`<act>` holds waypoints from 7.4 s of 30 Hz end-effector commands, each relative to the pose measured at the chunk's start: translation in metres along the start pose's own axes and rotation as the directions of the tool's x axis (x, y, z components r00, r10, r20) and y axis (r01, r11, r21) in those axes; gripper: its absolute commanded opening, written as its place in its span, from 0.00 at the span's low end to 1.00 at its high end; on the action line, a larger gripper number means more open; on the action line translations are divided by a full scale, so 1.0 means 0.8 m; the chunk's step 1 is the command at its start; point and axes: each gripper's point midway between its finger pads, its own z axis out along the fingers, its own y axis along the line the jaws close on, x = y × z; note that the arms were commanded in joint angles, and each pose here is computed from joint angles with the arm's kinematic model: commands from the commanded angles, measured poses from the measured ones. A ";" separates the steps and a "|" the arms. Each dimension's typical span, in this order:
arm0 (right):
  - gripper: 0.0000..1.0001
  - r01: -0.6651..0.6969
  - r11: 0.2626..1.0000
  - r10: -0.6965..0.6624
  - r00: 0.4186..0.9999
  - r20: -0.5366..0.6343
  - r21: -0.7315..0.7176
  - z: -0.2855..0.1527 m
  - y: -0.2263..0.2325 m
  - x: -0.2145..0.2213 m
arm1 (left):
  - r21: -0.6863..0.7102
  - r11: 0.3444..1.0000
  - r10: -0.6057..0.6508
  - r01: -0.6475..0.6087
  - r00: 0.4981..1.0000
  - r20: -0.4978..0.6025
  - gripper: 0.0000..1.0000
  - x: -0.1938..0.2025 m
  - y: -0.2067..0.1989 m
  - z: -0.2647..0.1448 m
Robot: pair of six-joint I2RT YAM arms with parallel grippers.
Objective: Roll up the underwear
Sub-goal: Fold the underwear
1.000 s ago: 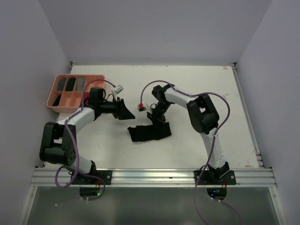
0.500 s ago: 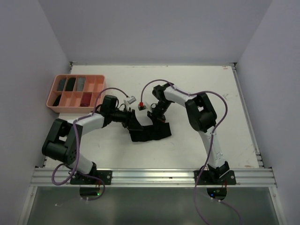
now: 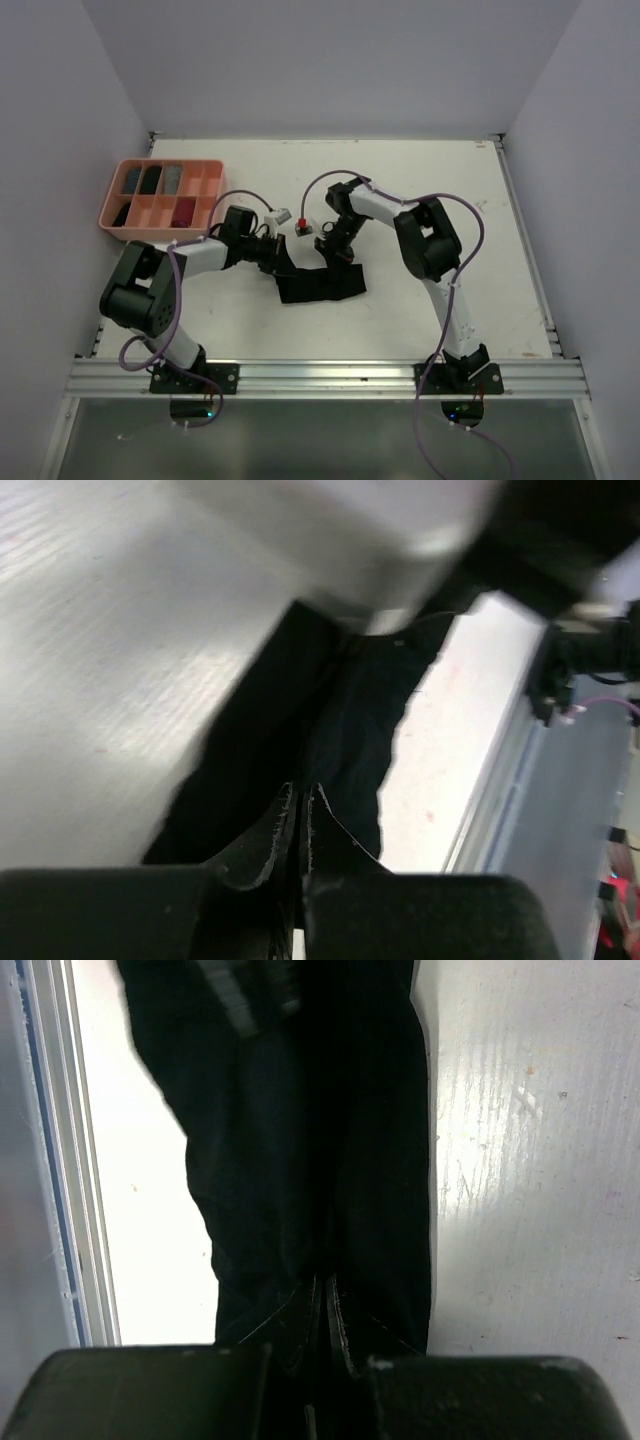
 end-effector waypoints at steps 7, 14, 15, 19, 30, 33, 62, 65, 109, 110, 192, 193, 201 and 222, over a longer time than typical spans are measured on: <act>0.37 -0.007 1.000 0.004 0.997 0.076 0.030 -0.048 0.027 -0.030 | -0.231 0.973 -0.054 0.028 0.993 -0.109 0.00 0.015 0.080 0.015; 0.47 -0.147 0.970 0.092 0.960 0.264 0.194 -0.147 0.032 -0.059 | -0.246 0.969 -0.045 0.015 0.993 -0.114 0.00 0.016 0.087 0.017; 0.46 -0.193 0.962 0.129 0.944 0.303 0.192 -0.162 0.032 -0.058 | -0.251 0.968 -0.049 0.018 0.992 -0.117 0.00 0.018 0.088 0.017; 0.42 -0.224 0.966 0.165 0.919 0.357 0.132 -0.173 0.065 -0.049 | -0.256 0.966 -0.059 0.025 0.990 -0.125 0.00 0.019 0.089 0.017; 0.81 -0.395 0.880 0.243 0.850 0.466 0.262 -0.125 0.030 0.006 | -0.240 0.971 -0.060 0.023 0.987 -0.147 0.00 0.026 0.088 0.018; 0.83 -0.367 0.879 0.168 0.836 0.522 0.305 -0.124 0.013 -0.002 | -0.241 0.970 -0.065 0.027 0.987 -0.149 0.00 0.026 0.090 0.020; 0.51 -0.366 0.914 0.263 0.861 0.435 0.174 -0.071 0.003 0.026 | -0.238 0.971 -0.074 0.034 0.984 -0.161 0.00 0.029 0.089 0.019; 0.28 -0.372 0.915 0.282 0.866 0.412 0.154 -0.069 0.001 0.028 | -0.238 0.971 -0.075 0.034 0.984 -0.163 0.00 0.029 0.090 0.019; 0.00 -0.723 0.683 0.701 0.610 0.369 -0.101 -0.060 -0.043 0.057 | -0.199 0.964 0.192 -0.175 0.979 0.070 0.47 -0.084 0.041 -0.064; 0.00 -0.720 0.687 0.696 0.613 0.372 -0.097 -0.061 -0.042 0.056 | -0.228 0.953 0.222 -0.198 0.972 0.081 0.48 -0.094 0.039 -0.071; 0.32 -0.816 0.571 0.769 0.492 0.407 -0.093 -0.035 -0.076 0.057 | -0.202 0.912 0.302 -0.356 0.918 -0.256 0.53 -0.056 0.100 -0.009; 0.32 -0.825 0.557 0.777 0.477 0.411 -0.096 -0.034 -0.077 0.061 | -0.211 0.907 0.323 -0.365 0.923 -0.207 0.54 -0.076 0.093 -0.026; 0.32 -0.873 0.452 0.835 0.343 0.429 -0.181 -0.023 -0.075 0.073 | -0.257 0.913 0.293 -0.318 0.947 -0.131 0.56 -0.063 0.070 -0.087; 0.35 -0.897 0.386 0.880 0.287 0.380 -0.216 -0.006 -0.081 0.090 | -0.053 0.980 0.184 -0.191 0.975 -0.121 0.52 -0.018 0.058 -0.002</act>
